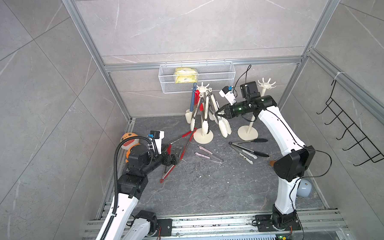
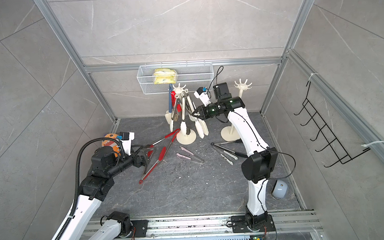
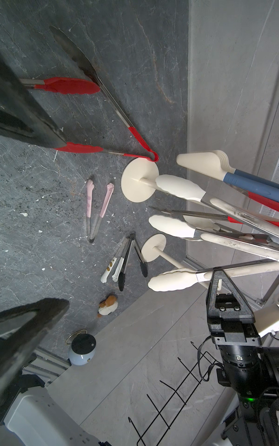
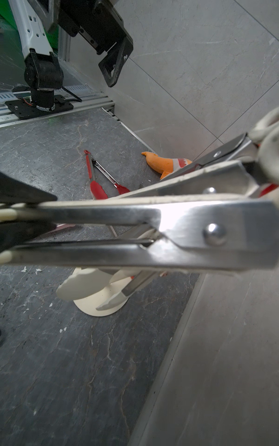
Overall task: Hang food tongs on kitchen utensil racks
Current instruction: Hang the food tongs on the rack.
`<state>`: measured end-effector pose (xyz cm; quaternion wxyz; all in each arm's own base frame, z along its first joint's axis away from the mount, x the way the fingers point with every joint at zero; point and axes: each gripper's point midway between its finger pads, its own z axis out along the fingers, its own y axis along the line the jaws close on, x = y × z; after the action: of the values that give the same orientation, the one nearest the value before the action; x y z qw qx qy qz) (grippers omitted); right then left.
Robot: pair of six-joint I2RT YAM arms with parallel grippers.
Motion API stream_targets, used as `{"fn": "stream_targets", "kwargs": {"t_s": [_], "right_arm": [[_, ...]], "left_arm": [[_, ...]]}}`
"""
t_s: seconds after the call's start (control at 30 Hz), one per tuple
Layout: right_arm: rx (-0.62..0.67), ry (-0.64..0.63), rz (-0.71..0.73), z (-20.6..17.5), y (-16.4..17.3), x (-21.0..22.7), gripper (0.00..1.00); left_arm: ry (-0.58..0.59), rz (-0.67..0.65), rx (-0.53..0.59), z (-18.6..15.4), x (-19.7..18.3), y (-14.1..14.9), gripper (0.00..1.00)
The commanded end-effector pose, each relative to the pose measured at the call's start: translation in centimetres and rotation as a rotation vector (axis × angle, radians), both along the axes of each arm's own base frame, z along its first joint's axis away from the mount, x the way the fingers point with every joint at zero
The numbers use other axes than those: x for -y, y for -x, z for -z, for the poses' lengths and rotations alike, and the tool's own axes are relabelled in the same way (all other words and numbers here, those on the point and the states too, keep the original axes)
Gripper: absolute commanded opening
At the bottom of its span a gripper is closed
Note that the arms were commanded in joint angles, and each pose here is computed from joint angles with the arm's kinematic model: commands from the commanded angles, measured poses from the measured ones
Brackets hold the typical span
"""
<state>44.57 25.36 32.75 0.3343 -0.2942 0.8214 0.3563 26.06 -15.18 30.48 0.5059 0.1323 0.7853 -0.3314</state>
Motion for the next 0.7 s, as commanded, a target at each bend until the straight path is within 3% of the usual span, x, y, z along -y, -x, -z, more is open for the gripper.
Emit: {"fn": "stream_targets", "kwargs": {"t_s": [0.0,0.13,0.5,0.67], "right_arm": [[-0.006,0.016,0.008,0.5,-0.2,0.3,0.26],[0.008,0.044,0.046,0.5,-0.6,1.0,0.39],[0.06,0.076,0.153,-1.0,-0.1,2.9,0.6],[0.085,0.03,0.238,-1.5,1.9,4.1,0.78]], "left_arm": [[0.011,-0.002,0.021,-0.8,0.0,0.2,1.0],[0.011,-0.002,0.018,-0.7,0.0,0.2,1.0],[0.012,0.002,0.017,-0.7,0.1,0.1,1.0],[0.022,-0.004,0.004,-0.4,0.1,-0.2,1.0]]}}
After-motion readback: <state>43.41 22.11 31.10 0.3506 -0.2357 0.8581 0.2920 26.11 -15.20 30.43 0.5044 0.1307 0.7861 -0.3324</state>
